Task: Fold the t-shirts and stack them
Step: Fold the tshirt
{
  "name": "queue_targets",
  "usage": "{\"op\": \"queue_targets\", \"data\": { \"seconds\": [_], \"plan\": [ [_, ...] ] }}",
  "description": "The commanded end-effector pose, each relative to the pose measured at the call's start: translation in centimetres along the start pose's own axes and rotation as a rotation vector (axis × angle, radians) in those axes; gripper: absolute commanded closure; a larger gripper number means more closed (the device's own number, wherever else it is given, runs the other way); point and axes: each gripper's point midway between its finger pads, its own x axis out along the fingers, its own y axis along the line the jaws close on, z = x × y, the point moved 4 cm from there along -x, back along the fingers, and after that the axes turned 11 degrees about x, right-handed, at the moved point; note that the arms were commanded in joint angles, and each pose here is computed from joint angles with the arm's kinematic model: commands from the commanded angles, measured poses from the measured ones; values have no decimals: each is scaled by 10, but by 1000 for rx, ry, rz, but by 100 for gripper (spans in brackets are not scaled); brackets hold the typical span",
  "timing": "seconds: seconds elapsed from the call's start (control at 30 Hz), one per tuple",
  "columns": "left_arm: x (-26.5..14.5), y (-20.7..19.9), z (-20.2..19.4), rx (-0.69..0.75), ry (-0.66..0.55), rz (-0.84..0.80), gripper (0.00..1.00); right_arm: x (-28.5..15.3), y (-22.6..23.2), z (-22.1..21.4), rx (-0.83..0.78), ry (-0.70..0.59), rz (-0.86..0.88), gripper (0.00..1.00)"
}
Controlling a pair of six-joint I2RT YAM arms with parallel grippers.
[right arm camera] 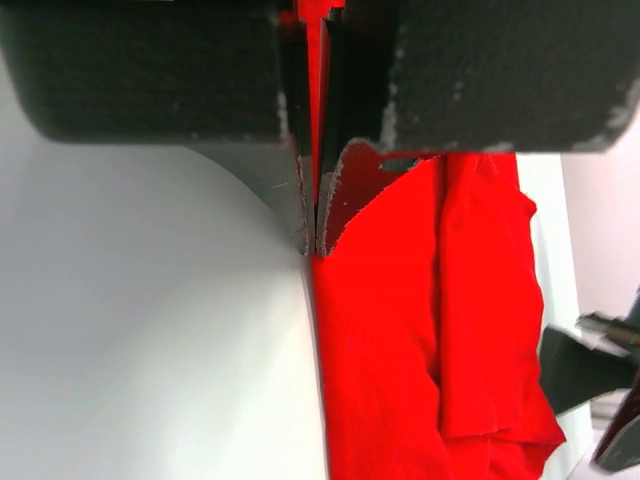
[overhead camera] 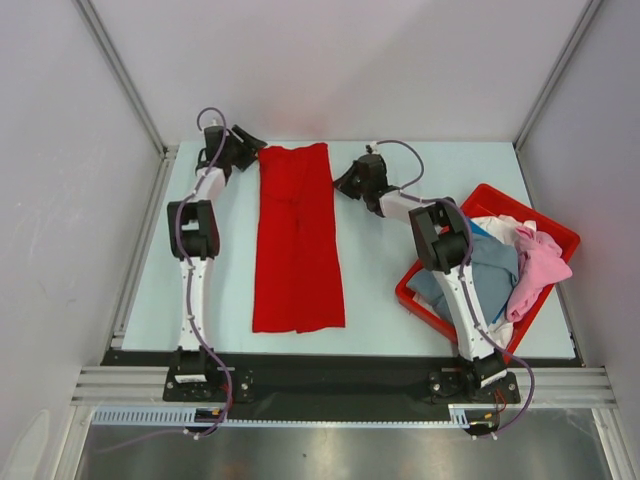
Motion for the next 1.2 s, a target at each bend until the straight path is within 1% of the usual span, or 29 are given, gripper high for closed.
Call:
{"op": "queue_targets", "data": {
  "seconds": [0.0, 0.03, 0.07, 0.1, 0.13, 0.17, 0.2, 0.27, 0.3, 0.33, 0.37, 0.43, 0.47, 0.5, 0.53, 0.57, 0.6, 0.63, 0.67, 0.7, 0.73, 0.77, 0.83, 0.87, 0.93, 0.97, 1.0, 1.1, 1.17],
  "plan": [
    [-55, -37, 75, 118, -97, 27, 27, -18, 0, 34, -25, -80, -58, 100],
    [-61, -33, 73, 163, -77, 50, 20, -22, 2, 37, -36, -83, -59, 100],
    [-71, -29, 71, 176, -47, 78, 18, -24, -3, 38, -45, -77, -79, 100],
    [-91, -49, 86, 212, -67, 73, 17, -27, -6, 43, -69, -74, -89, 100],
    [-97, -34, 69, 241, -15, 119, 11, -31, -5, 47, -75, -70, -94, 100],
    [-111, -33, 69, 258, -13, 170, 8, -34, -13, 46, -77, -42, -126, 95],
    [-123, -33, 68, 278, -14, 194, 4, -39, -13, 55, -91, -21, -124, 73],
    [-165, -36, 54, 328, -13, 221, 3, -55, -15, 58, -114, 37, -177, 62],
    [-178, -36, 45, 335, -3, 224, 3, -64, -17, 63, -125, 43, -205, 50],
    [-205, -39, 29, 329, 14, 225, 4, -73, -19, 65, -173, 62, -230, 45],
    [-215, -39, 20, 320, 24, 214, 6, -93, -7, 67, -195, 84, -255, 40],
    [-238, -47, -3, 297, 58, 166, 11, -118, -12, 61, -242, 100, -314, 1],
    [-257, -49, -29, 283, 86, 148, 12, -131, -13, 56, -263, 125, -330, 0],
    [-266, -50, -45, 276, 116, 134, 14, -153, 9, 60, -286, 119, -288, 0],
    [-274, -43, -81, 265, 199, 128, 18, -165, -1, 39, -299, 175, -314, 0],
    [-286, -43, -97, 263, 243, 130, 20, -177, 1, 31, -339, 206, -306, 0],
    [-300, -52, -104, 279, 241, 112, 21, -196, 20, 28, -354, 211, -255, 0],
    [-310, -50, -112, 295, 251, 112, 24, -206, 19, 15, -348, 254, -246, 0],
    [-321, -47, -146, 306, 335, 119, 26, -218, 13, -7, -339, 318, -235, 0],
    [-334, -50, -149, 318, 329, 112, 27, -230, 18, -25, -309, 391, -178, 0],
    [-344, -40, -169, 301, 382, 119, 27, -246, 28, -32, -309, 403, -140, 0],
    [-353, -33, -180, 291, 433, 144, 28, -258, 14, -60, -310, 479, -150, 0],
    [-368, -23, -194, 302, 494, 178, 28, -283, 23, -79, -318, 524, -88, 6],
    [-375, -20, -203, 290, 533, 180, 29, -294, 7, -103, -293, 574, -105, 11],
    [-386, -13, -215, 281, 579, 198, 31, -312, 11, -116, -288, 564, -46, 17],
    [-388, -9, -218, 281, 590, 219, 31, -320, -6, -130, -270, 591, -70, 21],
    [-391, -7, -220, 277, 600, 233, 34, -327, -9, -141, -237, 608, -74, 29],
    [-394, -6, -214, 269, 579, 285, 43, -337, -18, -163, -203, 637, -44, 40],
    [-395, -2, -216, 256, 594, 319, 44, -336, -20, -174, -172, 659, -32, 44]
  ]
}}
